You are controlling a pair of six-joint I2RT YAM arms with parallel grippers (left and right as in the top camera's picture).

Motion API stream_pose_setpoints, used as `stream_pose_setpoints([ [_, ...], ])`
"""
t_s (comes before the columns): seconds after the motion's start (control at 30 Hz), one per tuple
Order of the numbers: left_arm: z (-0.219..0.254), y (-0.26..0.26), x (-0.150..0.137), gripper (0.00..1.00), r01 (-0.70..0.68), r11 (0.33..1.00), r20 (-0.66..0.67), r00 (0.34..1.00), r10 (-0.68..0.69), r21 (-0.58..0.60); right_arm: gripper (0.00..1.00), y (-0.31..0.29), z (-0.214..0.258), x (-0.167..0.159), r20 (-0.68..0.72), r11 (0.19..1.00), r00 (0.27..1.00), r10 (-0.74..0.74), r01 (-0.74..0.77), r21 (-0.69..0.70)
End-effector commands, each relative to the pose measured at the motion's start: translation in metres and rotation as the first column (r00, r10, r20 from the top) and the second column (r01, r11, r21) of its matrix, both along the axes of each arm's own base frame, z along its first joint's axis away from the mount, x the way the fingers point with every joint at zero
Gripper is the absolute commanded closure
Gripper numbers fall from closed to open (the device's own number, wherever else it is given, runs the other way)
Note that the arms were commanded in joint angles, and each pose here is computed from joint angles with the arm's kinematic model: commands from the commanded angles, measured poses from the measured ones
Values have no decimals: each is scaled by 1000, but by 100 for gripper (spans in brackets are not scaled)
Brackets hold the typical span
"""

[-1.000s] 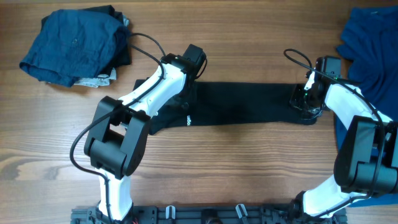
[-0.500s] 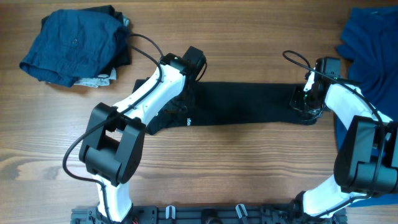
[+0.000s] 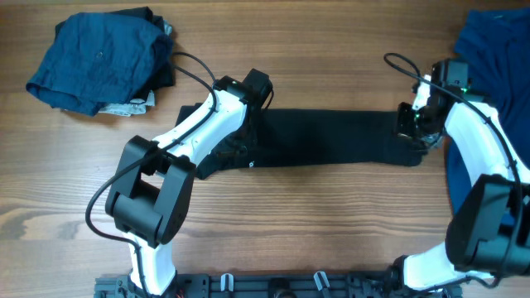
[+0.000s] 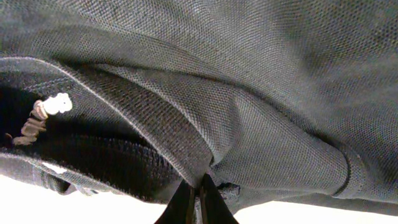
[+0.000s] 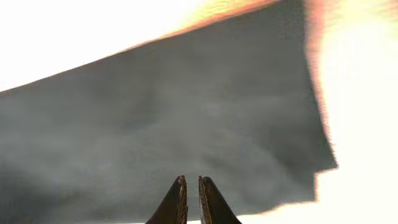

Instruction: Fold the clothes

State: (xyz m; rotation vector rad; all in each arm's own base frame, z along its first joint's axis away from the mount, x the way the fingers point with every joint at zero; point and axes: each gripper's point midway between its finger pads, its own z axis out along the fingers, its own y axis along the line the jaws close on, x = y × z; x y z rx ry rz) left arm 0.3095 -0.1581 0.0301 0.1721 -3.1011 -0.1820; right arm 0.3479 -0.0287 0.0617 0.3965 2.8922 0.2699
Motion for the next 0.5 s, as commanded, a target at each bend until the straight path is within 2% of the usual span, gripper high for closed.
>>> stream_pose_setpoints([
  [0.0,38,-7,19,96,12,999,115,993,-7,-37,92,66,41,16,216,921,951,222,-277,272],
  [0.1,65,-16,40,95,14,994,241,970,12,-106,96,97,52,23,296,871,913,282,-373,321],
  [0.23,82,-9,78,84,-25,984,365,927,89,-177,96,140,57,33,344,833,886,311,-428,350],
  [0.47,81,41,108,83,-151,968,395,892,220,-199,96,217,42,33,323,807,890,322,-436,398],
])
